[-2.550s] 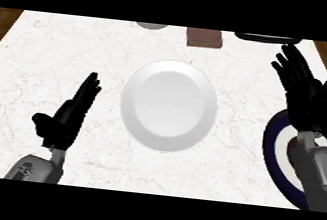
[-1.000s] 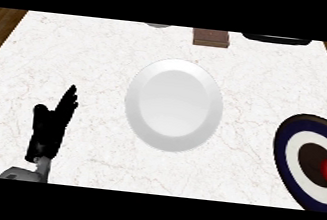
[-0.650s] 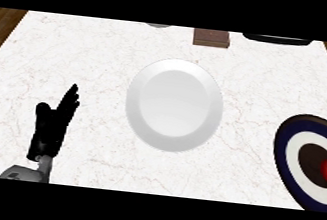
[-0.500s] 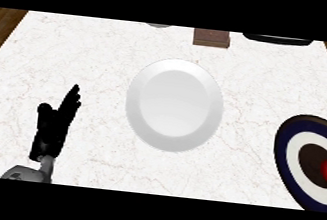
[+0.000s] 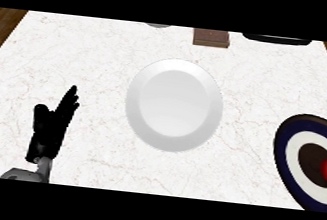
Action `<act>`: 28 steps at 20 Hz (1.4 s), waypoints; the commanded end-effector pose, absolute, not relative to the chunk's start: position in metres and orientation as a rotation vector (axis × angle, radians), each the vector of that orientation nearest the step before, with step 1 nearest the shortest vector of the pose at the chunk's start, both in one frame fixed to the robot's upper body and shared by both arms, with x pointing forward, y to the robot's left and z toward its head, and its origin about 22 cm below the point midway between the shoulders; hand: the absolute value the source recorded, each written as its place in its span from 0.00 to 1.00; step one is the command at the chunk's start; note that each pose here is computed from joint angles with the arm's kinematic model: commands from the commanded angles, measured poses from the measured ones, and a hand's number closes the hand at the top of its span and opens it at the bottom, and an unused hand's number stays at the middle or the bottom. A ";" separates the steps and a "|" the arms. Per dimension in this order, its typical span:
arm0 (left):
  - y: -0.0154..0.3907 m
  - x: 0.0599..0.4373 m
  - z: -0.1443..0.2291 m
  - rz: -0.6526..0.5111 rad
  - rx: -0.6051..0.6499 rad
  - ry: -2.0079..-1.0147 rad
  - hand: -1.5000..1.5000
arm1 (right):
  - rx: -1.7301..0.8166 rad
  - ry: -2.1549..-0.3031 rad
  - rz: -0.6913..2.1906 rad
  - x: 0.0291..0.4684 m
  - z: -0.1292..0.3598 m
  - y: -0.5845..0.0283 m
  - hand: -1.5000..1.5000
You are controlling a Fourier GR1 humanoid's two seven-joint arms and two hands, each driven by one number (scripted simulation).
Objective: Pick the tomato from the plate and place it in the plate
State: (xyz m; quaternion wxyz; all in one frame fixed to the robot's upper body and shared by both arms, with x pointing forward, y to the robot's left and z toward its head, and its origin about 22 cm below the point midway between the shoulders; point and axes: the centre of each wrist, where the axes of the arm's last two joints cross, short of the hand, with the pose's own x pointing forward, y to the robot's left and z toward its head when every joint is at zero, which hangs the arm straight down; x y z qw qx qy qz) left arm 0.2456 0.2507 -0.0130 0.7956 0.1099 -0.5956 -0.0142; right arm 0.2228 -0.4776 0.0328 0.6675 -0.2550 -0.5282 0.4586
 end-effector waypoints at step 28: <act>0.254 0.254 -0.011 -0.026 0.237 -1.288 0.50 | -0.634 -1.231 1.144 0.236 -0.015 -0.474 1.00</act>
